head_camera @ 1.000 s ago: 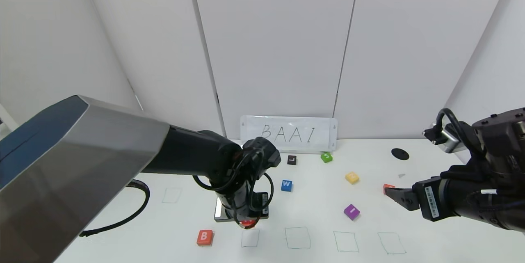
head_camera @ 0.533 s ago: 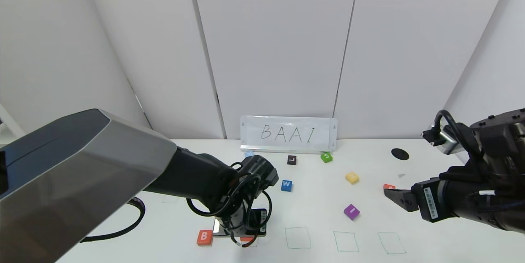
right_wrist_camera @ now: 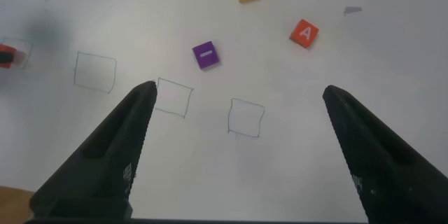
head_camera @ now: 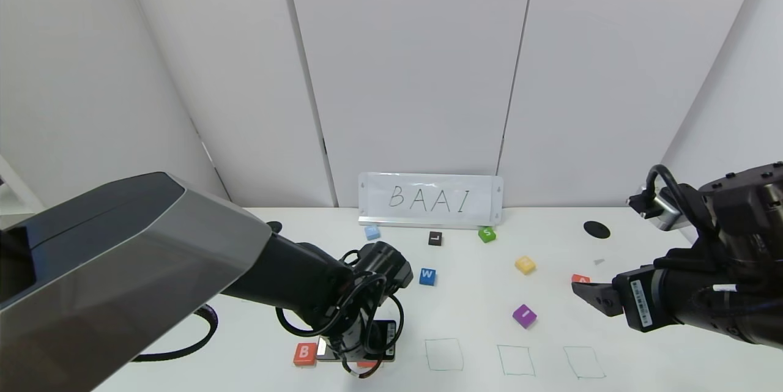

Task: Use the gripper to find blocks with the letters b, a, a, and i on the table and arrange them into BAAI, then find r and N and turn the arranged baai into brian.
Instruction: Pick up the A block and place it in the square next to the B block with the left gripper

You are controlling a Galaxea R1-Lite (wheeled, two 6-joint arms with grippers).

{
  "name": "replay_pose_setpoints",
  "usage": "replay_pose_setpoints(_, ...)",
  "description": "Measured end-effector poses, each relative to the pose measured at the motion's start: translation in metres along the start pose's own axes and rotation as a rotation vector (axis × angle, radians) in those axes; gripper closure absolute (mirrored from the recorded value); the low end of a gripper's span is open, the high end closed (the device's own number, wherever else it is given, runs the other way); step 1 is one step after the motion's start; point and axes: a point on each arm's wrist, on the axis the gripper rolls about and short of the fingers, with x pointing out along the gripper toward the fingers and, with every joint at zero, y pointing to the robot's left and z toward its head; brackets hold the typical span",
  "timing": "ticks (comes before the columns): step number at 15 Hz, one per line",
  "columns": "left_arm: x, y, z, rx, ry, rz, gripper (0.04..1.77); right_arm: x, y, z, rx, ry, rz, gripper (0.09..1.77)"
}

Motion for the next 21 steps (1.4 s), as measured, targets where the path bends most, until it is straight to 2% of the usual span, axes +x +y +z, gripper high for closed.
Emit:
replay_pose_setpoints(7, 0.003, -0.004, -0.001, 0.005, -0.004, 0.008, 1.31, 0.000, 0.000, 0.000, -0.001, 0.002, 0.000, 0.15)
replay_pose_setpoints(11, 0.002, -0.009, -0.002, 0.008, -0.008, -0.004, 1.31, 0.000, 0.000, 0.000, -0.001, 0.000, 0.000, 0.15)
replay_pose_setpoints(13, 0.005, -0.011, -0.002, 0.006, -0.032, -0.019, 1.31, 0.000, 0.000, 0.000, -0.001, 0.000, 0.000, 0.15)
replay_pose_setpoints(21, 0.008, -0.010, -0.003, 0.001, -0.034, -0.006, 1.31, 0.001, 0.000, 0.000, -0.002, 0.003, 0.000, 0.15)
